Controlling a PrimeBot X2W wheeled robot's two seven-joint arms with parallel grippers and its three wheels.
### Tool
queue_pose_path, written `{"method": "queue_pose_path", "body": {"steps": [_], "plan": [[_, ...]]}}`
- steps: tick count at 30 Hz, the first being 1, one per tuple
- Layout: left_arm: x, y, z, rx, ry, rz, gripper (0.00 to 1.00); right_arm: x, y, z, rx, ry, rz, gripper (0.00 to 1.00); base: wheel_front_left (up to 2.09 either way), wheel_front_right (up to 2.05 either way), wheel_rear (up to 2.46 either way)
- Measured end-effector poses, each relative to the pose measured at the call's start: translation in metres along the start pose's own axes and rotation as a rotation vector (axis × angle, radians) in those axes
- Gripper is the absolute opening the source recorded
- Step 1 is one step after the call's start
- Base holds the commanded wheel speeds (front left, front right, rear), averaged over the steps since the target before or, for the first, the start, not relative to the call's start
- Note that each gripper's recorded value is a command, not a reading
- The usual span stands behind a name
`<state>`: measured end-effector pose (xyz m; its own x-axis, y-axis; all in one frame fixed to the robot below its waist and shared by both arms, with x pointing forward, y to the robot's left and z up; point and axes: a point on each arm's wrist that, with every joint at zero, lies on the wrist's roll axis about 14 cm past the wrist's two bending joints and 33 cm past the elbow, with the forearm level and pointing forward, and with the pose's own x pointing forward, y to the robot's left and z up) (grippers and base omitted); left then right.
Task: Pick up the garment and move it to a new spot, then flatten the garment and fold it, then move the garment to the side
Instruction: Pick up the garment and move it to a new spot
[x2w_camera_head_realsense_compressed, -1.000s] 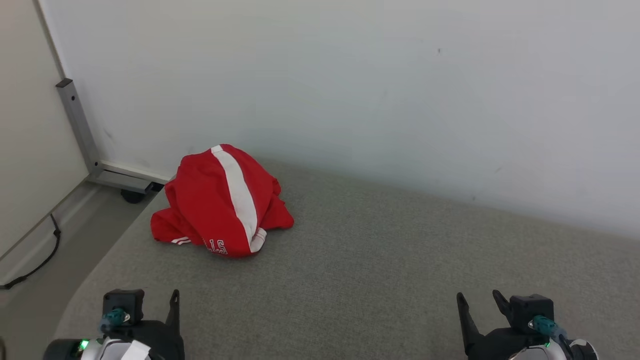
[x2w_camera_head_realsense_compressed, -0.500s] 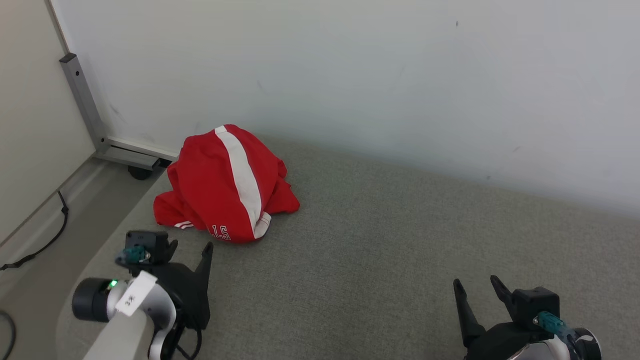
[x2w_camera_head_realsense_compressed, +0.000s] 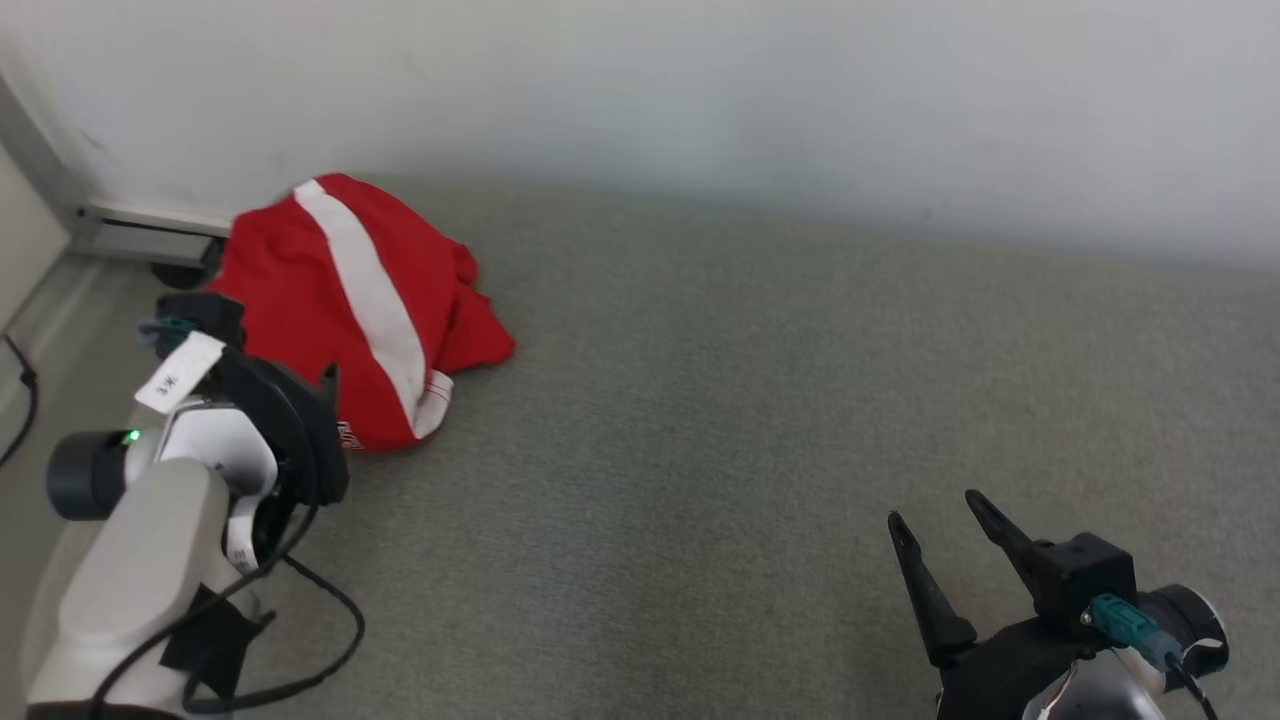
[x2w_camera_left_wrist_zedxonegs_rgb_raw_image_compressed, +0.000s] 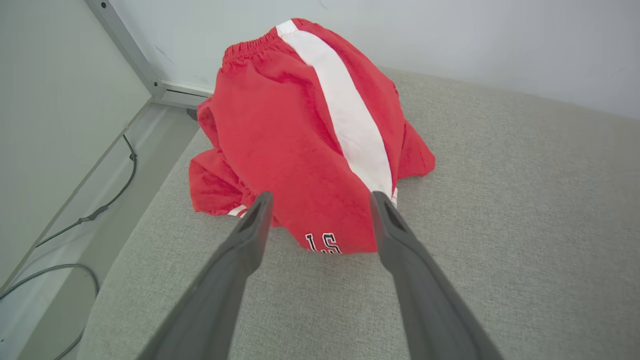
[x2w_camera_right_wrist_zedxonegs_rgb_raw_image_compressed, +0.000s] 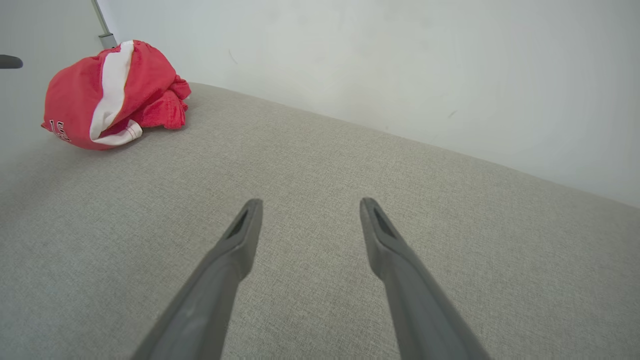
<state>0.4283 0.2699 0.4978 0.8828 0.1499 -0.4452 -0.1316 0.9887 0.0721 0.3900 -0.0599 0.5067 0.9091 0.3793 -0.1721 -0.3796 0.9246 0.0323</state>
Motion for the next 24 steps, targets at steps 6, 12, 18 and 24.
{"method": "queue_pose_path", "body": {"steps": [6, 12, 18, 24], "plan": [[0.034, -0.008, -0.008, 0.030, 0.096, 0.002, 1.00, 0.010, -0.011, 0.001, 0.006, 0.018, 0.009, 1.00, 0.00, 0.00, 0.00], [0.067, -0.009, -0.019, 0.109, 0.175, 0.034, 1.00, 0.021, -0.025, -0.005, 0.016, 0.050, 0.000, 1.00, 0.00, 0.00, 0.00], [0.098, -0.001, -0.034, 0.194, 0.250, 0.079, 1.00, 0.038, -0.045, -0.010, 0.021, 0.061, -0.030, 1.00, 0.00, 0.00, 0.00], [0.116, -0.012, -0.066, 0.205, 0.350, 0.072, 0.00, 0.047, -0.058, -0.030, 0.031, 0.118, -0.050, 1.00, 0.00, 0.00, 0.00]]}}
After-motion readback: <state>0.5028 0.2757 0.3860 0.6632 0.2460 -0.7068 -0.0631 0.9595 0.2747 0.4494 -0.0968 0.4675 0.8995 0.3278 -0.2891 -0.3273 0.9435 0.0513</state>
